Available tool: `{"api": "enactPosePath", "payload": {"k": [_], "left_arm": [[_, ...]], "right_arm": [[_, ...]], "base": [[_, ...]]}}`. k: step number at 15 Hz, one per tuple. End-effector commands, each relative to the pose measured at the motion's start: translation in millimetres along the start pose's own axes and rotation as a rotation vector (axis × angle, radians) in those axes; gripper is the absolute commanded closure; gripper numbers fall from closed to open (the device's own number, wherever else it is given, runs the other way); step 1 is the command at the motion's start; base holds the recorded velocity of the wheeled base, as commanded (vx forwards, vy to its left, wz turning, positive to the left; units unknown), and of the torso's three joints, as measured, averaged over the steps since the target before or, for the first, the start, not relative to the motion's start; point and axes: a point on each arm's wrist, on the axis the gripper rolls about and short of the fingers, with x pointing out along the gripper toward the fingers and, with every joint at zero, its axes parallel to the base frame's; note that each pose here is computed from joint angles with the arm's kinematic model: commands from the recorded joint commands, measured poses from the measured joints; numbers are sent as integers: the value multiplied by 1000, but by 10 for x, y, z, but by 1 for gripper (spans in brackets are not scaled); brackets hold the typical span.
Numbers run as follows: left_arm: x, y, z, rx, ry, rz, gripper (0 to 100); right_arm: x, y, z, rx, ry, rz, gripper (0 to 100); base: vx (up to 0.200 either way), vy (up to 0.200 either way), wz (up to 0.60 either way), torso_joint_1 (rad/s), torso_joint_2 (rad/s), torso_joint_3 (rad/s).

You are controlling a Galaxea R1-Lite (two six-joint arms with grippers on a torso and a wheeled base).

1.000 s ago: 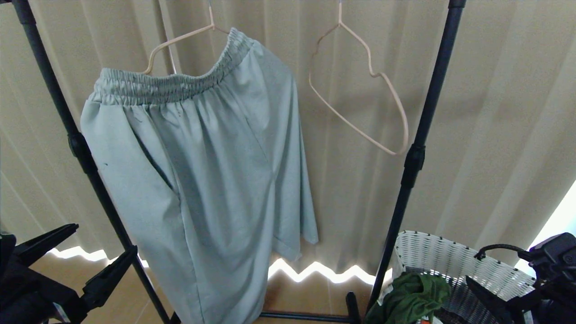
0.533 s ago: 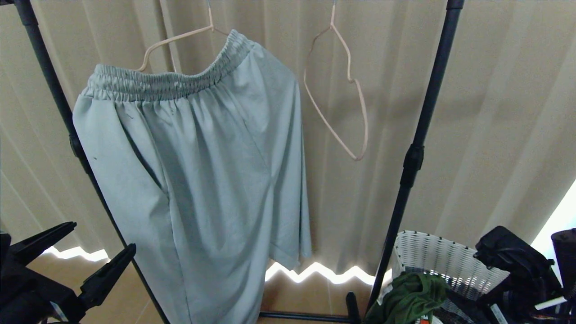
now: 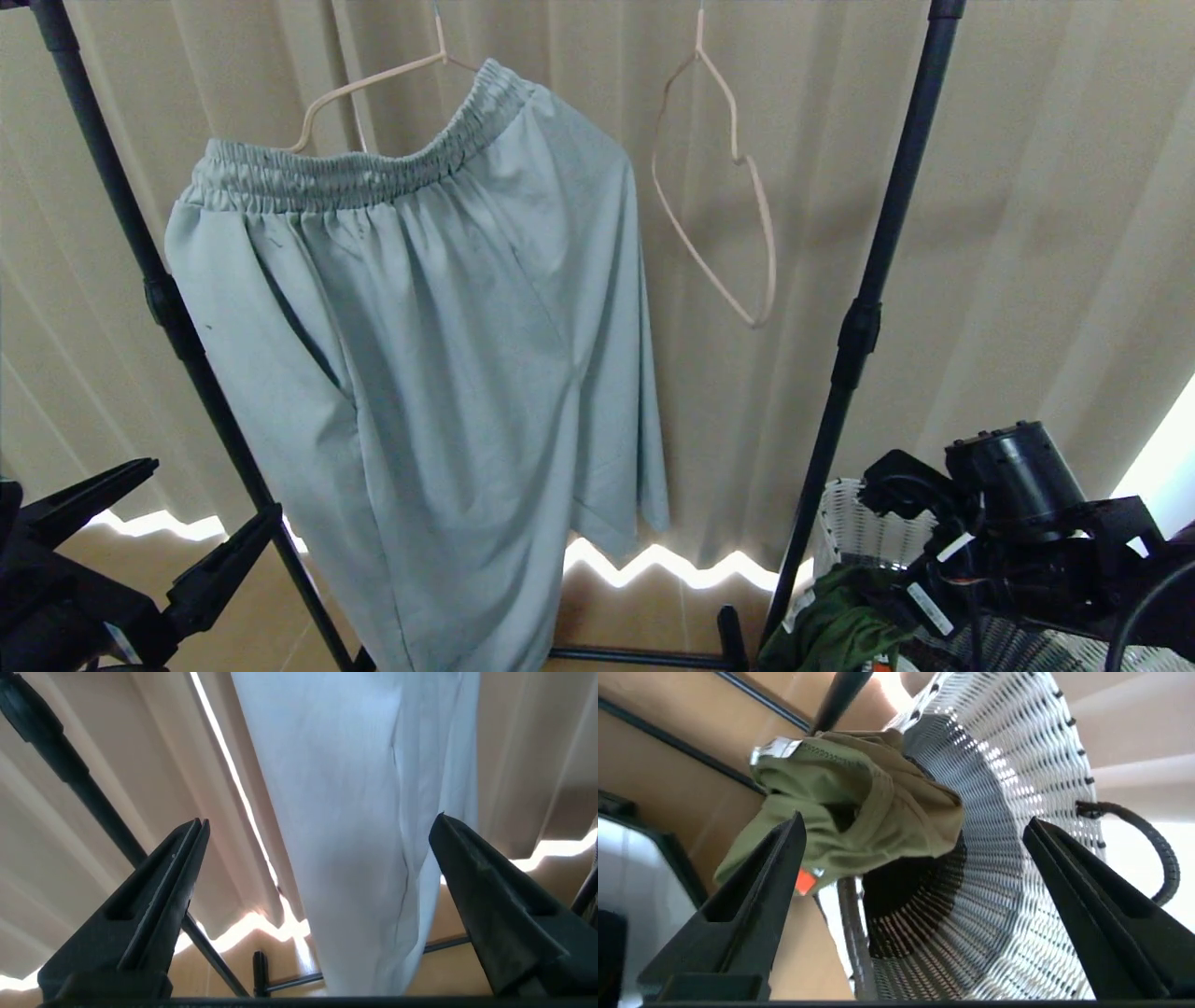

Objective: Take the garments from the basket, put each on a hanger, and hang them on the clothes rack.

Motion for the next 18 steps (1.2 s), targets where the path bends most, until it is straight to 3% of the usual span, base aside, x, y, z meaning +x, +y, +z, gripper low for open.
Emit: {"api": "enactPosePath", "payload": {"k": [1,10,11,18], "left_arm": [[-2,1,3,0,-2,1,0],[-11,-1,9,2,-11,-8,0],[-11,-1,9,4,-11,-10,0],[-9,-1,8,4,-9,-10,0]], "right_arm": [[260,51,41,-16,77,-19,0],[508,-59,103,24,124,-72,0],[543,-71,99,29,132,-74,100],[517,-77,97,32,127,-76,100]], "base": [[0,0,0,0,0,0],[0,0,0,0,0,0],[0,0,0,0,0,0],[0,0,0,0,0,0]]}}
